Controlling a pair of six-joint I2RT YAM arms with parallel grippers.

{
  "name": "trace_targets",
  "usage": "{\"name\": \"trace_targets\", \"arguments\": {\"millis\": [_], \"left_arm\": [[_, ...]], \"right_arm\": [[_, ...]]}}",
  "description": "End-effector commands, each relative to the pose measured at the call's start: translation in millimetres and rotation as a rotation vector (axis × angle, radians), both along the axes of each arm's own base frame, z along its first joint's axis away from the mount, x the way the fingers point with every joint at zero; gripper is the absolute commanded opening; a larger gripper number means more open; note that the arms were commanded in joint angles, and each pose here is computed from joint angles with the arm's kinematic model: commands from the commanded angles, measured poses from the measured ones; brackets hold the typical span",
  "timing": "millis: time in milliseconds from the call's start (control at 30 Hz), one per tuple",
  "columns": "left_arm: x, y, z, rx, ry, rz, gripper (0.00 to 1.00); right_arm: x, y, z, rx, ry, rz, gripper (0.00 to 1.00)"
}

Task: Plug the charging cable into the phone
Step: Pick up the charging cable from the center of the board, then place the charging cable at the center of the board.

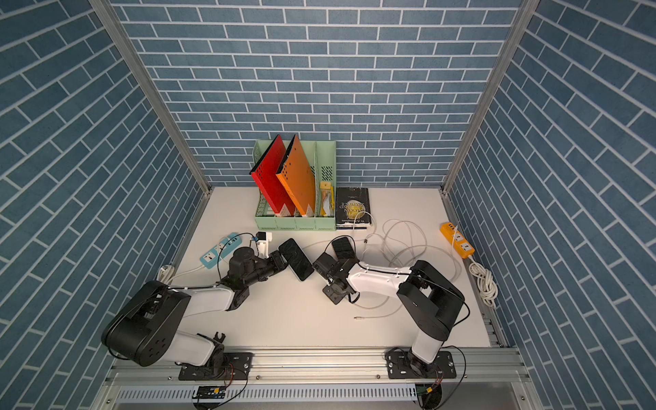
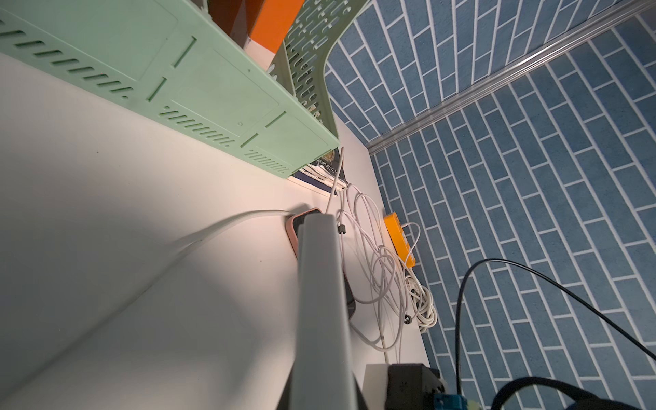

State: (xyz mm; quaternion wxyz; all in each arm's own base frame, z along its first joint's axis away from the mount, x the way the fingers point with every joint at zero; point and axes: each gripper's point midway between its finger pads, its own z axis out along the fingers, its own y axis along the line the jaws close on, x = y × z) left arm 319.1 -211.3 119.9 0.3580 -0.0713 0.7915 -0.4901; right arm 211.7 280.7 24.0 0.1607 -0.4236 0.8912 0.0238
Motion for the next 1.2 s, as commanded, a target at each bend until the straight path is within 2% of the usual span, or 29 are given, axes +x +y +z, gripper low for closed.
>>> {"name": "trace_targets", "arguments": {"millis": [0, 133, 333, 433, 633, 833, 933, 1167], "left_arm": [[6.9, -4.5, 21.6, -0.028, -0.08, -0.014, 0.0], [6.5, -4.1, 25.7, -0.036, -0.095, -0.013, 0.0], [0.4, -3.7, 42.0, -0.072, -0.157, -0.024, 0.0], [-4.4, -2.3, 52.3, -0.092, -0.193, -0.027, 0.0], [-8.0, 3.1, 61.9, -0.095, -0.226, -0.003, 0.0], [-5.3, 7.6, 57.9, -0.08, -0.219, 0.026, 0.0], [-4.4, 10.6, 56.6, -0.072, -0.216, 0.046, 0.0], [7.7, 49.0, 33.6, 0.108, -0.153, 0.258, 0.0]], "right_arm": [[9.5, 30.9, 26.9, 0.145, -0.033, 0.001, 0.0], [12.8, 51.0, 51.3, 0.266, -0.056, 0.045, 0.0], [19.1, 77.8, 123.7, 0.564, -0.136, 0.129, 0.0], [16.8, 82.7, 144.9, 0.661, -0.163, 0.171, 0.0], [16.6, 75.9, 116.3, 0.603, -0.114, 0.158, 0.0], [-0.4, 81.8, 102.2, 0.669, -0.037, 0.196, 0.0], [-5.2, 82.1, 88.8, 0.649, 0.014, 0.195, 0.0], [-6.8, 70.0, 32.4, 0.479, 0.109, 0.147, 0.0]]}}
